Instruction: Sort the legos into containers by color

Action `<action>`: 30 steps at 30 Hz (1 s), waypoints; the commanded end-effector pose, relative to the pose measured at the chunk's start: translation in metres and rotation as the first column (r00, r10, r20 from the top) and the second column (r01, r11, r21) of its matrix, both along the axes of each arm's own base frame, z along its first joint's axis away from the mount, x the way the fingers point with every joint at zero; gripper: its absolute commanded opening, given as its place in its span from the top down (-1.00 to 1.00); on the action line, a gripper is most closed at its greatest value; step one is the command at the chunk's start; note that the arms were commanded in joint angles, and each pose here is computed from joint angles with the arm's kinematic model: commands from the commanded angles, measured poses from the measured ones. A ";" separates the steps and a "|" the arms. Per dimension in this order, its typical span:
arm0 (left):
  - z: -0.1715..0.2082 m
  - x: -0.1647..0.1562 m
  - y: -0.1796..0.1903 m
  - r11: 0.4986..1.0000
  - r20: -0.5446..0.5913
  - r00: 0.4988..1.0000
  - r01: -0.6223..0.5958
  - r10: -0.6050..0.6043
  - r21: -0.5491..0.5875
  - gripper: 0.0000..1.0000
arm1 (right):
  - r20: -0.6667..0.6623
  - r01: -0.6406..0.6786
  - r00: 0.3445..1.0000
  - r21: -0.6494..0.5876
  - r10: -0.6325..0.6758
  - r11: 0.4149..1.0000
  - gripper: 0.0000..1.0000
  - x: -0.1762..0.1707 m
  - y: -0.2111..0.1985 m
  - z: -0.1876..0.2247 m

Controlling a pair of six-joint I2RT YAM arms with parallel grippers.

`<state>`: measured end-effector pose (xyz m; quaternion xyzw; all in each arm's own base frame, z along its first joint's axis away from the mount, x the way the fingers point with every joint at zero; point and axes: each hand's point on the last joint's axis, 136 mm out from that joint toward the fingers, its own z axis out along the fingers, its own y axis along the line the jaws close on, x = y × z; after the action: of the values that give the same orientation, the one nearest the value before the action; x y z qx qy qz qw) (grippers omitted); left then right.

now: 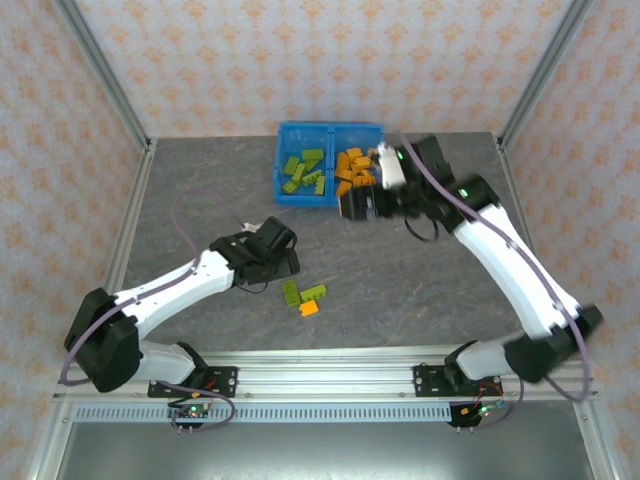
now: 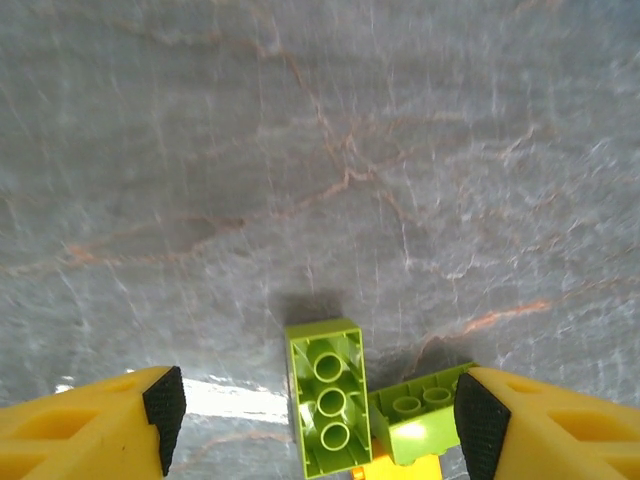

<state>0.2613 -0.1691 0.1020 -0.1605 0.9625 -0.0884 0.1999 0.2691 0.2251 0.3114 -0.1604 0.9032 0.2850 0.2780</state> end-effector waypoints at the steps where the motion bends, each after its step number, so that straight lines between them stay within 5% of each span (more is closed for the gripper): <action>1: -0.010 0.002 -0.012 0.996 -0.044 0.995 -0.087 0.085 -0.035 -0.49 | -0.203 -0.060 0.977 0.005 0.060 0.998 -0.92 -0.052 -0.007 -0.038; 8: -0.051 0.009 -0.027 0.994 -0.116 0.988 -0.106 0.102 -0.024 -0.47 | -0.241 -0.012 0.970 0.022 0.017 1.000 -0.95 -0.073 -0.013 -0.058; 13: -0.066 0.005 -0.027 0.994 -0.152 0.983 -0.109 0.106 -0.011 -0.12 | -0.229 0.011 0.973 0.008 -0.009 1.000 -0.95 -0.068 -0.014 -0.056; 22: -0.092 -0.020 -0.029 0.998 -0.252 0.967 -0.025 0.039 0.057 0.09 | -0.230 0.060 0.971 -0.007 -0.060 0.998 -0.92 -0.062 -0.018 -0.059; 30: -0.068 -0.006 -0.033 0.998 -0.166 0.986 -0.020 0.030 0.066 0.42 | -0.257 0.047 0.965 -0.027 -0.052 0.999 -0.90 -0.071 -0.020 -0.063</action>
<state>0.2493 -0.1983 0.0184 -0.1820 0.9771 -0.0407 0.1022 0.2015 0.2069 0.2436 -0.1030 0.9382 0.2902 0.1581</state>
